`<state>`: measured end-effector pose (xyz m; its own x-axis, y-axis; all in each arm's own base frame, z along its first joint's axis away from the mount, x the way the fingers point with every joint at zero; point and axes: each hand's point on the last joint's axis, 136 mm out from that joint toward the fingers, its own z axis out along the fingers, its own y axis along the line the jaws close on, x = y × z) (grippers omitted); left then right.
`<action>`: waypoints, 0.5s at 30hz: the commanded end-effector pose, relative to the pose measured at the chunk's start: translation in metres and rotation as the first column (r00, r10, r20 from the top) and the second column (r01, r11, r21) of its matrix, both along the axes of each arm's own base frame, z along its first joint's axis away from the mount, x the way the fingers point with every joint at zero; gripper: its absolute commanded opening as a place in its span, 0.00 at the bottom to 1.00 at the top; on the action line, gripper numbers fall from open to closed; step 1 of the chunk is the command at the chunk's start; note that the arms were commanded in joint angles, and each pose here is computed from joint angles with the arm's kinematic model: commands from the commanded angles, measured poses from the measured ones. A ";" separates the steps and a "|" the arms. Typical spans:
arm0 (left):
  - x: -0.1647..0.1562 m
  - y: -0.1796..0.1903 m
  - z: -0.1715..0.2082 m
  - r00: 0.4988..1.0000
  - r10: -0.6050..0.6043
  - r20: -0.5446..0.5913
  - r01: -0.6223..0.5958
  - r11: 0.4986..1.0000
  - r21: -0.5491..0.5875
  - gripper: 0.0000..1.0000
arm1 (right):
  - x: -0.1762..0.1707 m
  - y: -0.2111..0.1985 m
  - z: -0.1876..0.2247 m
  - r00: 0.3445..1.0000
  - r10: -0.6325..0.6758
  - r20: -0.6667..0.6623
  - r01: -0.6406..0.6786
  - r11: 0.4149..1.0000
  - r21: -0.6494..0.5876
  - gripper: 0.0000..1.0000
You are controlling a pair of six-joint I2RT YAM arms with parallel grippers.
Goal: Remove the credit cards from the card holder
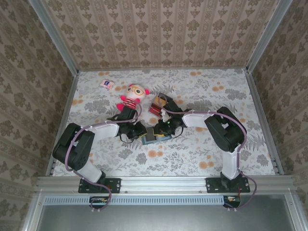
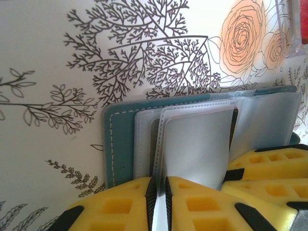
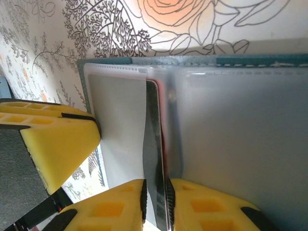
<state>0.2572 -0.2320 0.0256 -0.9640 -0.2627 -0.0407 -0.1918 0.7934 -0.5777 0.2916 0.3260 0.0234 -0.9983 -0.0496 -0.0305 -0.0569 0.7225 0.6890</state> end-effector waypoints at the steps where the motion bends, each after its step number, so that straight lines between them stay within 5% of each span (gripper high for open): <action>1: -0.011 0.006 -0.019 0.998 -0.002 -0.061 0.005 0.999 0.040 0.18 | -0.008 0.007 -0.012 0.999 0.025 -0.037 -0.025 1.000 0.017 0.22; 15: -0.008 0.016 -0.002 1.000 0.016 -0.011 -0.015 0.997 0.080 0.18 | -0.003 0.001 0.000 1.000 -0.019 -0.014 0.020 0.999 0.042 0.00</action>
<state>0.2603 -0.2280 0.0279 -0.9589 -0.2763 -0.0650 -0.1925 0.8012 -0.5666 0.2929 0.3272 0.0221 -0.9997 -0.0216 -0.0072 -0.0202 0.6945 0.7192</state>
